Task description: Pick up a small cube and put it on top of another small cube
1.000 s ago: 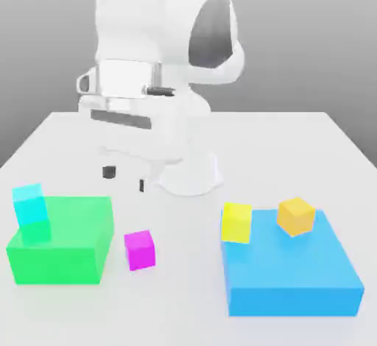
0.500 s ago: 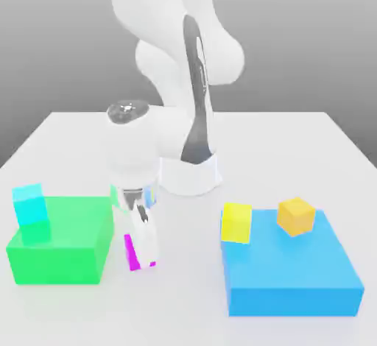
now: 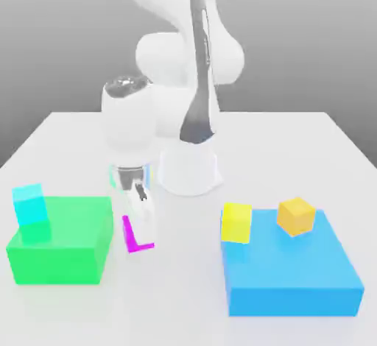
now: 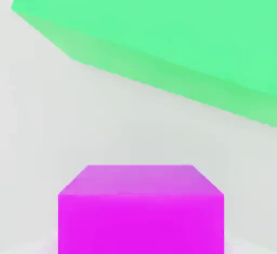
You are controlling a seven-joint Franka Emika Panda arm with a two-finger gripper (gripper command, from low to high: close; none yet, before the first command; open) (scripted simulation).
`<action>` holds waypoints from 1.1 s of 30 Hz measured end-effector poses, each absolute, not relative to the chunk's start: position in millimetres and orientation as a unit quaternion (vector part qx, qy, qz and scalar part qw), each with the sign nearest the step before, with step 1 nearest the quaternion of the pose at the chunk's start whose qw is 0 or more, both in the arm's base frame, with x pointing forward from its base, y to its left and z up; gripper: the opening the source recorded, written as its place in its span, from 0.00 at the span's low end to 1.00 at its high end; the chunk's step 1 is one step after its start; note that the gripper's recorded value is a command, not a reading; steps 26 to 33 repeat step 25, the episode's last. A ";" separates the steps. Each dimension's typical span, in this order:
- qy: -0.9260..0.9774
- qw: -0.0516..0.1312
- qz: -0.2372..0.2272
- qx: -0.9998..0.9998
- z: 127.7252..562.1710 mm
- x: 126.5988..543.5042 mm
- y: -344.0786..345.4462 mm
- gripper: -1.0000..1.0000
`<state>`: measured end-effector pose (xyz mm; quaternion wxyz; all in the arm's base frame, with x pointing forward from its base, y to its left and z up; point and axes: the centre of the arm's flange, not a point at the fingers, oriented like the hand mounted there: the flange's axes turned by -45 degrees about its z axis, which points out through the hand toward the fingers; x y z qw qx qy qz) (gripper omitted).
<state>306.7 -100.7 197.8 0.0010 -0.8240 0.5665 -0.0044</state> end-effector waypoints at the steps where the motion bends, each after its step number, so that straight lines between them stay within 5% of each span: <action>1: 0.558 0.001 -0.007 -0.830 205.5 313.9 -110.3 0.00; 7: 0.599 -0.001 -0.009 -0.801 266.4 325.1 -206.0 0.00; 13: 0.678 0.000 -0.004 -0.735 334.0 284.4 -297.3 0.00; 18: 0.699 0.001 -0.001 -0.715 292.0 273.0 -309.6 0.00; 19: 0.700 0.001 -0.001 -0.714 283.0 272.3 -309.5 1.00; 33: 0.700 0.001 0.000 -0.714 278.4 271.8 -309.3 1.00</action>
